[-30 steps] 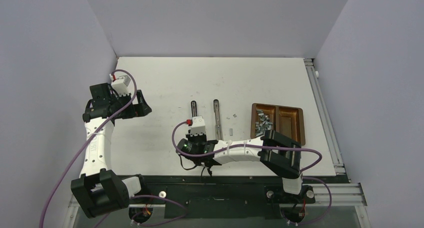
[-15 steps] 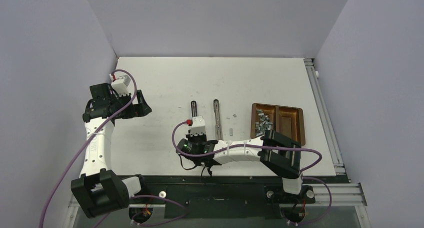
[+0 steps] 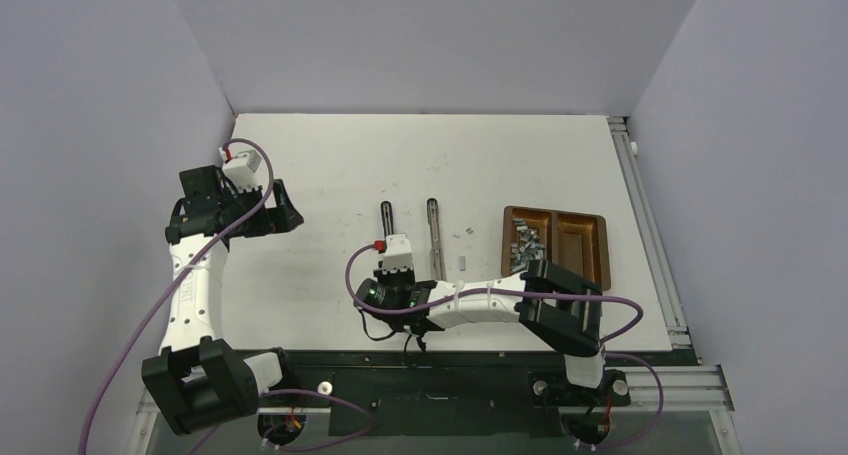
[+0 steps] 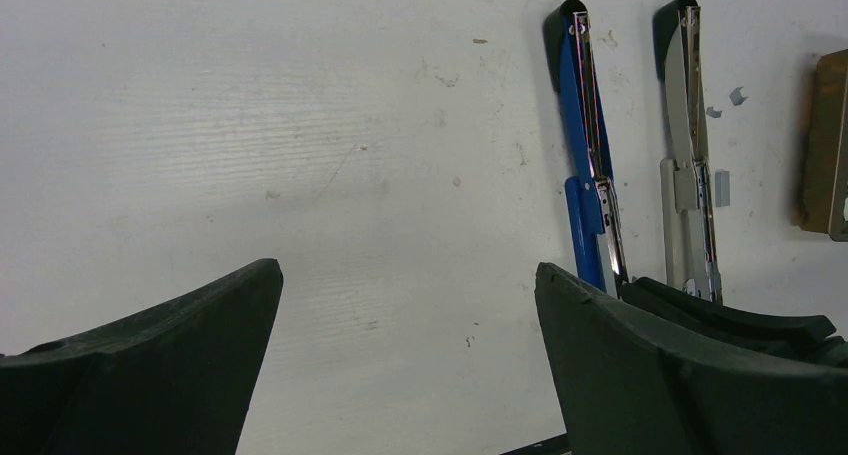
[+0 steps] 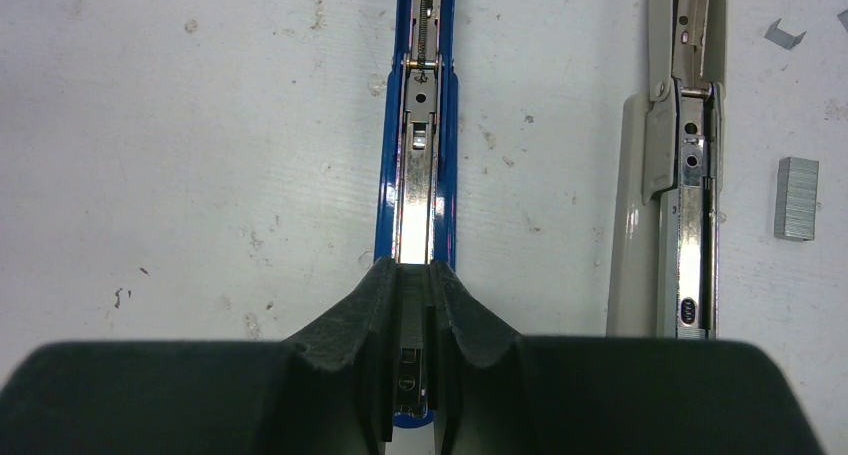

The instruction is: Load the staples into the stapler

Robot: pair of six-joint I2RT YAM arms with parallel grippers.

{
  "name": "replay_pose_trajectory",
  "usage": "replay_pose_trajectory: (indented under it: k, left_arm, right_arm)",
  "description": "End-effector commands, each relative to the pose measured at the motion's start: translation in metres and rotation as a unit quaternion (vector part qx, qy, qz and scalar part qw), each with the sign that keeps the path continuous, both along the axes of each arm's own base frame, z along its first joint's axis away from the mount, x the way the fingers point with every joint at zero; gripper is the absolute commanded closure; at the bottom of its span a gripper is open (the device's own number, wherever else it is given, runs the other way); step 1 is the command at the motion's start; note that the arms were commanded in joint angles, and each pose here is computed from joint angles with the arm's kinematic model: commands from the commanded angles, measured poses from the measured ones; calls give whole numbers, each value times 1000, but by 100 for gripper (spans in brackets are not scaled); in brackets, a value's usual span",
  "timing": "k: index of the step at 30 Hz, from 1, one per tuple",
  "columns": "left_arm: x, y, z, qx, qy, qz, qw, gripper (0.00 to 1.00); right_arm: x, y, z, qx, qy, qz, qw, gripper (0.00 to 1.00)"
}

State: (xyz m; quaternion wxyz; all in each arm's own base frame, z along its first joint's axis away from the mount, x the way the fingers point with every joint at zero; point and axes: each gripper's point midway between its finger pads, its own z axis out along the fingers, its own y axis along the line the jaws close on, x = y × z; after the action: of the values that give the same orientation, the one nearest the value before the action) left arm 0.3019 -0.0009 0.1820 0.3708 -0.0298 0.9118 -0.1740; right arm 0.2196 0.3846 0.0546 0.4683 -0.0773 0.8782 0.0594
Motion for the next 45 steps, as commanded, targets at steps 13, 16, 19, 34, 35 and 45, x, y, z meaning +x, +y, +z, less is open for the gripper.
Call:
replay_pose_trajectory:
  k: [13,16,19,34,35,45]
  left_arm:
    - [9,-1,17,-1,-33,-3,999,4]
    - [9,-2,17,-1,-33,-3,999,4]
    - [9,-2,18,-1,-35,-4,999,4]
    - [10,-1,24,0,-37,-4,999,4]
    - [10,-1,25,-1,-37,-4,999,4]
    - [8,-3,29,-1,-41,-7,999,4]
  right_arm:
    - [-1,0,-9,2,4,3,1000,91]
    - [-2,0,-10,1,6,4,1000,88]
    - [-3,1,-8,3,5,7,1000,78]
    - [14,0,66,43,-29,14,999,56]
    - [17,-5,74,48,-30,9,998,54]
    - [56,-107,92,39,3,-62,997,49]
